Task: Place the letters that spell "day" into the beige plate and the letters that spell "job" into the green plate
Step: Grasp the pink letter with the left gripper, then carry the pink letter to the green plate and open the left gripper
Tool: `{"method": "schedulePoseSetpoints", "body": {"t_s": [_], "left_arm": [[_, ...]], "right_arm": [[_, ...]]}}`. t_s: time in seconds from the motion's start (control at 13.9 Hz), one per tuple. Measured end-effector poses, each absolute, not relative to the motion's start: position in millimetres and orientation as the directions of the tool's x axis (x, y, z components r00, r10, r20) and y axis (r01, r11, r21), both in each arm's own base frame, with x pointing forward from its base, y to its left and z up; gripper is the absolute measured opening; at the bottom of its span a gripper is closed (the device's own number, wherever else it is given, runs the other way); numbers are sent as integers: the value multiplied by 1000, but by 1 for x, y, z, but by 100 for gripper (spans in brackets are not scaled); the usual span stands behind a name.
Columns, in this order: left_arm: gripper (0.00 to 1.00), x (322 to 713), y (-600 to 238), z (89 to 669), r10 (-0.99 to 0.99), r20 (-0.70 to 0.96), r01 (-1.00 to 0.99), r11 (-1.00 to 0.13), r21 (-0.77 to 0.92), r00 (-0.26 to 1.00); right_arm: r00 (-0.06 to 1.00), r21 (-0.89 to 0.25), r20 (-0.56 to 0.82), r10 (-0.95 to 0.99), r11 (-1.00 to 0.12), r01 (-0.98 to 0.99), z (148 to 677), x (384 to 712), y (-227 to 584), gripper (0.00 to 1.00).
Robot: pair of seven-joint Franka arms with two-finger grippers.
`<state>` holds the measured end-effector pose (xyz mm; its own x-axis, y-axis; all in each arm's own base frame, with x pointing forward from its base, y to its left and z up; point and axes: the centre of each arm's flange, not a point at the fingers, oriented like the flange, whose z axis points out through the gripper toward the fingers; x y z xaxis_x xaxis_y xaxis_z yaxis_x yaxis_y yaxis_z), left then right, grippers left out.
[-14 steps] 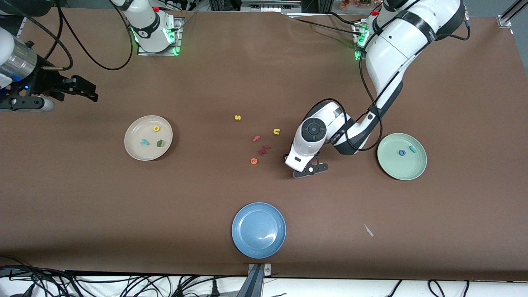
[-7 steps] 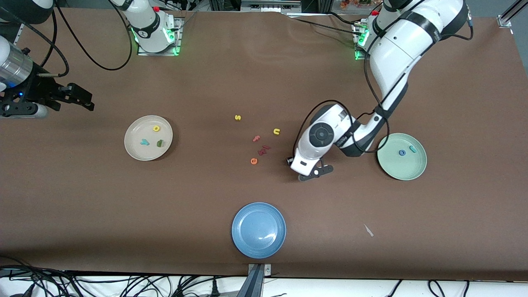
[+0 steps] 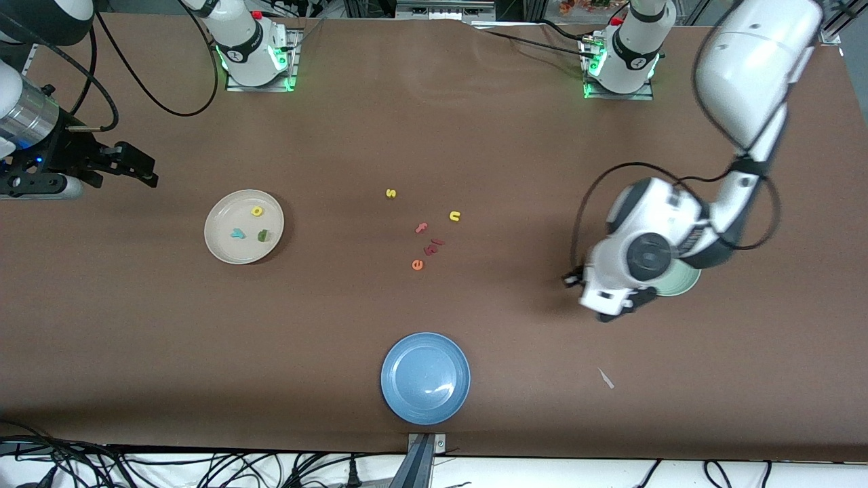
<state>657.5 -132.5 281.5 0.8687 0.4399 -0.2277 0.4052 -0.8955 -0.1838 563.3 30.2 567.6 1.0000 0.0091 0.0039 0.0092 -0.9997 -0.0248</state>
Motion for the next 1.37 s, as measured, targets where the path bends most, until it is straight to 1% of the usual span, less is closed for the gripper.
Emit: {"method": "schedulePoseSetpoints", "body": {"t_s": [0.22,0.36,0.65,0.94,1.01,1.16,1.23,1.37], "left_arm": [[36,654,-29,278,422,-323,374,-905,-202,847],[36,645,12,257,439,-350,395,-898,-193,828],[36,631,16,212,476,-357,441,-879,-181,803],[36,621,6,189,533,-353,496,-846,-197,769],[40,620,5,187,536,-351,499,-844,-196,768],[59,625,7,195,541,-332,509,-840,-187,773],[71,631,9,209,546,-307,517,-837,-177,779],[94,648,14,259,557,-224,536,-831,-151,800]], "right_arm": [[1000,-25,5,10,-1000,10,568,563,30,100],[1000,-25,5,10,-1000,10,568,563,30,100],[1000,-25,5,10,-1000,10,568,563,30,100],[1000,-25,6,13,-1000,13,568,563,32,100],[1000,-25,6,14,-1000,14,568,563,32,100],[1000,-25,6,15,-1000,15,568,563,32,100],[1000,-25,6,15,-1000,15,568,563,32,100],[1000,-25,8,15,-1000,15,569,563,32,100]]}}
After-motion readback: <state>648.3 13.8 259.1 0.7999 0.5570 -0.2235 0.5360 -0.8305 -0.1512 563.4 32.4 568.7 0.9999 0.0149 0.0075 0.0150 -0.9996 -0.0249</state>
